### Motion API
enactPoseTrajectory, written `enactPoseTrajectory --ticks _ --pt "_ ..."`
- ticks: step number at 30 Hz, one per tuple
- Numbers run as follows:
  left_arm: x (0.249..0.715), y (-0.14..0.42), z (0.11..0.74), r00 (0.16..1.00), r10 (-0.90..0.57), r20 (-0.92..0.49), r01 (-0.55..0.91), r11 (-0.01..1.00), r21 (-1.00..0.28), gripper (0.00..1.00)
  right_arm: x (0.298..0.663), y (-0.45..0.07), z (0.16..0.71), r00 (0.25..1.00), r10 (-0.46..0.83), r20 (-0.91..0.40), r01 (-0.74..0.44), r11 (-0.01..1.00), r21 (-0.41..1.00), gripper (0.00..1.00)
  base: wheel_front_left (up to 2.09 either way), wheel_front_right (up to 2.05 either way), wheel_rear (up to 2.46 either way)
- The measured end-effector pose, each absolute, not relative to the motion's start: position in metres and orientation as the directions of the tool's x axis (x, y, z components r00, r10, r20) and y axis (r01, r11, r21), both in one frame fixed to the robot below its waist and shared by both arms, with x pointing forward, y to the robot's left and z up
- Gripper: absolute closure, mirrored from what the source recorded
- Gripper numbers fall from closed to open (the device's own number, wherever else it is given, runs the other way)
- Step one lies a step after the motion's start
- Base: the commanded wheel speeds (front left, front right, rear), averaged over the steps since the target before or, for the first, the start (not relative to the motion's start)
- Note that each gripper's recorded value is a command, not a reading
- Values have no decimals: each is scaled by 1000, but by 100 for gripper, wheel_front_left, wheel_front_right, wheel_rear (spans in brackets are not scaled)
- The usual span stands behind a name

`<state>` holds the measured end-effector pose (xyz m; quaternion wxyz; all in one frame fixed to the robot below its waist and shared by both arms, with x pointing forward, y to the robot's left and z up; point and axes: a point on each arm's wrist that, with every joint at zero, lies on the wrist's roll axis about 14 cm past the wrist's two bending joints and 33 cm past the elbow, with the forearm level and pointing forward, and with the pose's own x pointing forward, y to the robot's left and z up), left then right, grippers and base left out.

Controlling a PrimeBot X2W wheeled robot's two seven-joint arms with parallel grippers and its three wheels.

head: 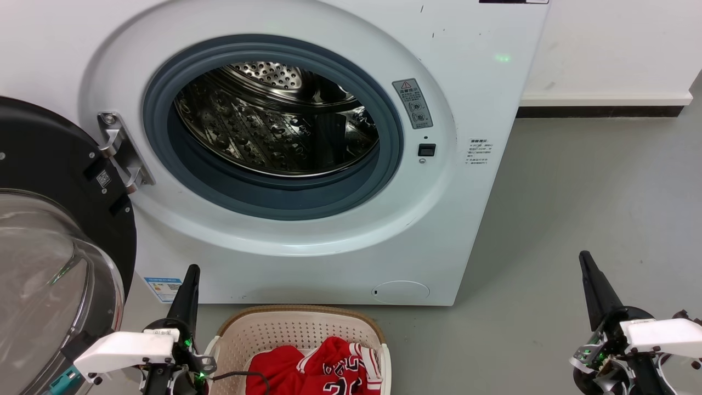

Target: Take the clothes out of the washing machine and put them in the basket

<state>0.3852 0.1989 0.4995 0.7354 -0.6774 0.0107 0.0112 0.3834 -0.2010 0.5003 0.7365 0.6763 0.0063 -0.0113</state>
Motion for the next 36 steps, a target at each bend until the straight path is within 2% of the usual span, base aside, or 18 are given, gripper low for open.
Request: enactPoseTrajectory --ticks 12,36 --pt "388 200 505 1000 -2 -10 -10 0 -1000 100 387 -200 504 1000 1 -9 9 -1 1000 100 0 0 0" --pt "388 200 505 1000 -2 -9 -9 -3 -1000 100 388 -200 505 1000 0 -9 9 -4 1000 100 0 0 0"
